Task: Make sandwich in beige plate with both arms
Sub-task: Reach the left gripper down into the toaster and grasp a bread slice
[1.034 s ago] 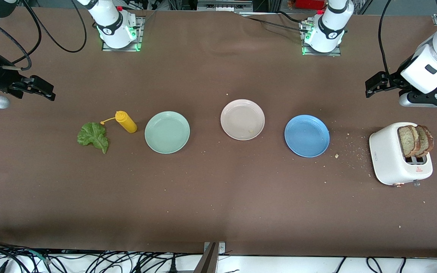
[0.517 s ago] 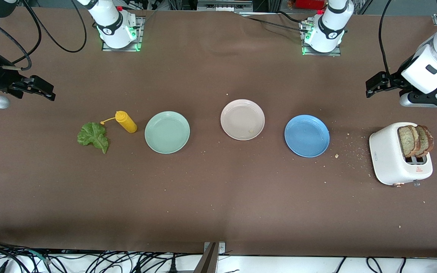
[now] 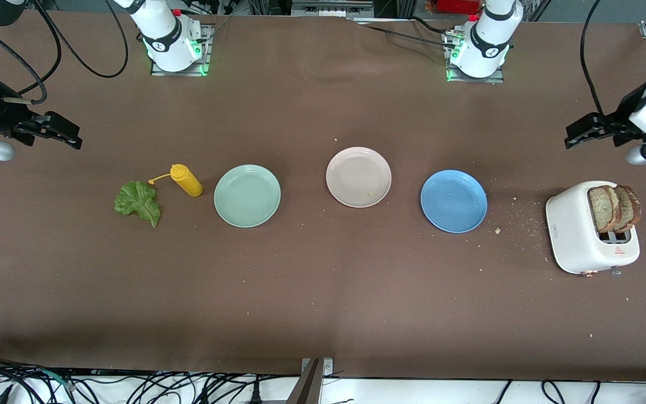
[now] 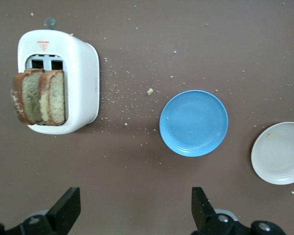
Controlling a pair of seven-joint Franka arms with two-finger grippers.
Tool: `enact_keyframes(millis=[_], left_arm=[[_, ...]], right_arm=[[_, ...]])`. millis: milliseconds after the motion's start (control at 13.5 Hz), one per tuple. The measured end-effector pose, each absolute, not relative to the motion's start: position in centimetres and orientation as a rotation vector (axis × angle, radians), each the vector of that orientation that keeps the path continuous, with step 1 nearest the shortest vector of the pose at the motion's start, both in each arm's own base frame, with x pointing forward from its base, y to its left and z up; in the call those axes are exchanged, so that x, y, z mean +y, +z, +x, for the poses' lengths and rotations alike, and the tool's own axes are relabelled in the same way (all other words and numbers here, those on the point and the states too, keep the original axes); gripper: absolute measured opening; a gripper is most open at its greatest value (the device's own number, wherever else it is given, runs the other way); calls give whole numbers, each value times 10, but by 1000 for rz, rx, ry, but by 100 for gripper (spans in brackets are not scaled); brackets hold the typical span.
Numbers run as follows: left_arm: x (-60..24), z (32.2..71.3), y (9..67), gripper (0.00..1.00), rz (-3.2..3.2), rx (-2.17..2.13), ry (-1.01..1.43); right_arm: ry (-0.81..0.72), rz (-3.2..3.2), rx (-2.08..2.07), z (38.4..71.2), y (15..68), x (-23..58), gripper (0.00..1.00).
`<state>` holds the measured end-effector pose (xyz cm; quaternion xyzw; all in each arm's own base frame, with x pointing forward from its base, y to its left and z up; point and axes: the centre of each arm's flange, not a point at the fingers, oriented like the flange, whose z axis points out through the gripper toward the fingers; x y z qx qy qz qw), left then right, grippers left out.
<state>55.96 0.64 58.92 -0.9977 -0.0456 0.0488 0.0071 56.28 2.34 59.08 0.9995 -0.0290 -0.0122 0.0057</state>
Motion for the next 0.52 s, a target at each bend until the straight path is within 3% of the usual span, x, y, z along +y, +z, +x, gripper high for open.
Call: enact_keyframes(millis=[517], left_arm=[[65, 597, 542, 100, -3041, 2, 96]], right_arm=[[-37, 3129, -85, 563, 591, 25, 100]])
